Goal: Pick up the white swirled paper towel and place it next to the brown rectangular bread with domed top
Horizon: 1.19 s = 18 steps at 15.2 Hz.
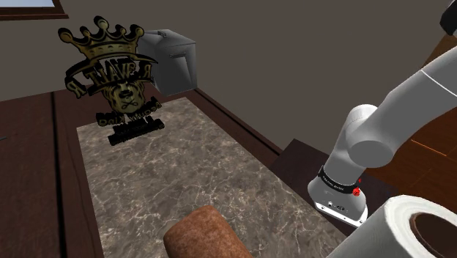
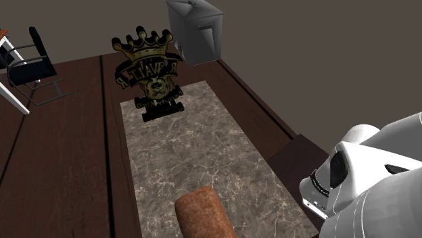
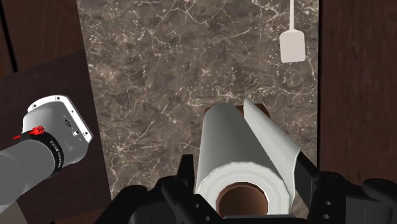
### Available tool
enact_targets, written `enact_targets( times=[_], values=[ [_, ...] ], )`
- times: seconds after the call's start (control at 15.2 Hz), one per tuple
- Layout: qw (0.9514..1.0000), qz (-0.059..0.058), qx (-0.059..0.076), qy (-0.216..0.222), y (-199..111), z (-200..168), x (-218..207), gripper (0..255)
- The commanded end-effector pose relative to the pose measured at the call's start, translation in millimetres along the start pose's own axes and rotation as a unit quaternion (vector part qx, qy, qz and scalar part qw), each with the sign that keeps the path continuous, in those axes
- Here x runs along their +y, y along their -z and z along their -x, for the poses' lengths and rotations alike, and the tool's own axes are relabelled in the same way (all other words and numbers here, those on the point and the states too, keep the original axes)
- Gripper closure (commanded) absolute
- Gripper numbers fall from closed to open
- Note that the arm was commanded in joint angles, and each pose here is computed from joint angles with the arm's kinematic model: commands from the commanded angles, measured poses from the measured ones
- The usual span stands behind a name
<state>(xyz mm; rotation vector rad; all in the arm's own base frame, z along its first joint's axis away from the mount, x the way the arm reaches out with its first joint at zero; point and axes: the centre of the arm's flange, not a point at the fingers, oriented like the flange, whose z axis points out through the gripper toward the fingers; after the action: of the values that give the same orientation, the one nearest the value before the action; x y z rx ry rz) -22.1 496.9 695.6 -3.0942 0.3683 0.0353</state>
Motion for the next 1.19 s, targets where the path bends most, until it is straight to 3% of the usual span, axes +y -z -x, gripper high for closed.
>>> enact_targets(
  times=[0.0, 1.12],
  values=[
    [1.0, 0.0, 0.0, 0.0, -10, 2, 0, 255],
    [1.0, 0.0, 0.0, 0.0, -100, 0, 2, 255]
  ],
)
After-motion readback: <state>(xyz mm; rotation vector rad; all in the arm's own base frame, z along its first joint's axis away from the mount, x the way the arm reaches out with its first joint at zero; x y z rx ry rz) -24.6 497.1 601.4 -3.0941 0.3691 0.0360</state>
